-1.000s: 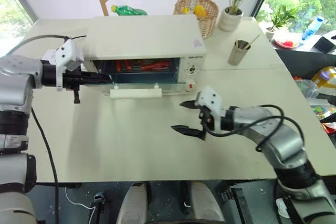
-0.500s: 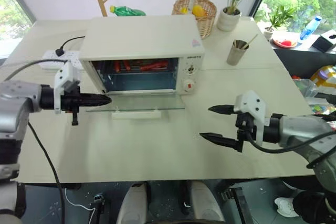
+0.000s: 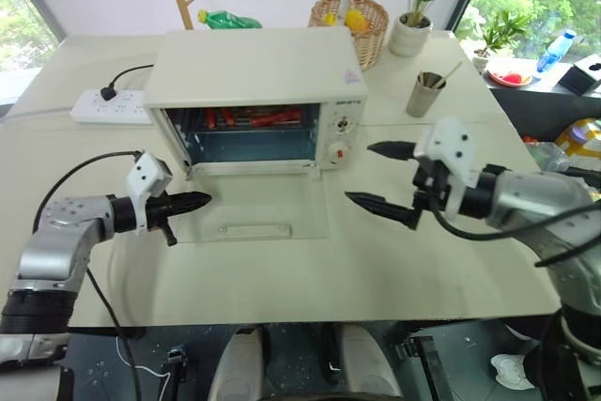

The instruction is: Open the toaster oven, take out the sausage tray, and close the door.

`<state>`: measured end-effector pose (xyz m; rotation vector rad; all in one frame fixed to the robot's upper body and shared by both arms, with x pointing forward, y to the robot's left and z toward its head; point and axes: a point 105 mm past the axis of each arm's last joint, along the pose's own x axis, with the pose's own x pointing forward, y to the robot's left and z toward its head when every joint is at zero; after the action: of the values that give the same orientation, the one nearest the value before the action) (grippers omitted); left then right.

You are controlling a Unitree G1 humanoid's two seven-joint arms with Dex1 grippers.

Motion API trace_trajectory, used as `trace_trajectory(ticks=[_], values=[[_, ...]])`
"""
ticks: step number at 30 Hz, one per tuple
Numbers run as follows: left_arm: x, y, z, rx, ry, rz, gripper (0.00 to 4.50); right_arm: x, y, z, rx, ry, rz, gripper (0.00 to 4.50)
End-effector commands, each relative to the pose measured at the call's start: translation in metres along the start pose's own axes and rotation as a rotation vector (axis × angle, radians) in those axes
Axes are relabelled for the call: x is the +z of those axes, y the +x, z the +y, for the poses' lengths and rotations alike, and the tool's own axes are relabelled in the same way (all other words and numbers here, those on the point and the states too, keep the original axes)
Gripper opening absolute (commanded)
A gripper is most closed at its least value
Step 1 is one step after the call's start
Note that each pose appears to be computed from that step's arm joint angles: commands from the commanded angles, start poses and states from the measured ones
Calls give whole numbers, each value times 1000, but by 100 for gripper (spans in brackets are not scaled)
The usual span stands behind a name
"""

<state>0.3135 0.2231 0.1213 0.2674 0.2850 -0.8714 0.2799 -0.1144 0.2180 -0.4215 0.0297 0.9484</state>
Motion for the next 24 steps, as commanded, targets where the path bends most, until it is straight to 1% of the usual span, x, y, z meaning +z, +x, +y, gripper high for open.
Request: trace_trajectory(ticks=[1,4,6,8,12,17,19,24], values=[[-8,1,5,48,3,17,3,7,12,-7,-55,-84,-24,450],[-8,2,5,65,-8,3,3,4,27,-6,-71,-139,-21,450],[1,-7,6,70,-42,-33,3,4,41,-2,-70,-197,-25,450],[14,-21,6,57,-79,-77,3,3,56,2,-68,-233,-33,450],[54,-55,-1,-10,-161,-189,3,3,84,10,-47,-351,-46,450],[81,-81,-2,7,-165,-240,3,6,119,8,-61,-456,-58,450],[87,-87,-3,20,-157,-247,3,8,133,5,-67,-502,-60,450],[91,-91,-1,74,-135,-265,3,4,163,-7,-94,-552,-38,450]])
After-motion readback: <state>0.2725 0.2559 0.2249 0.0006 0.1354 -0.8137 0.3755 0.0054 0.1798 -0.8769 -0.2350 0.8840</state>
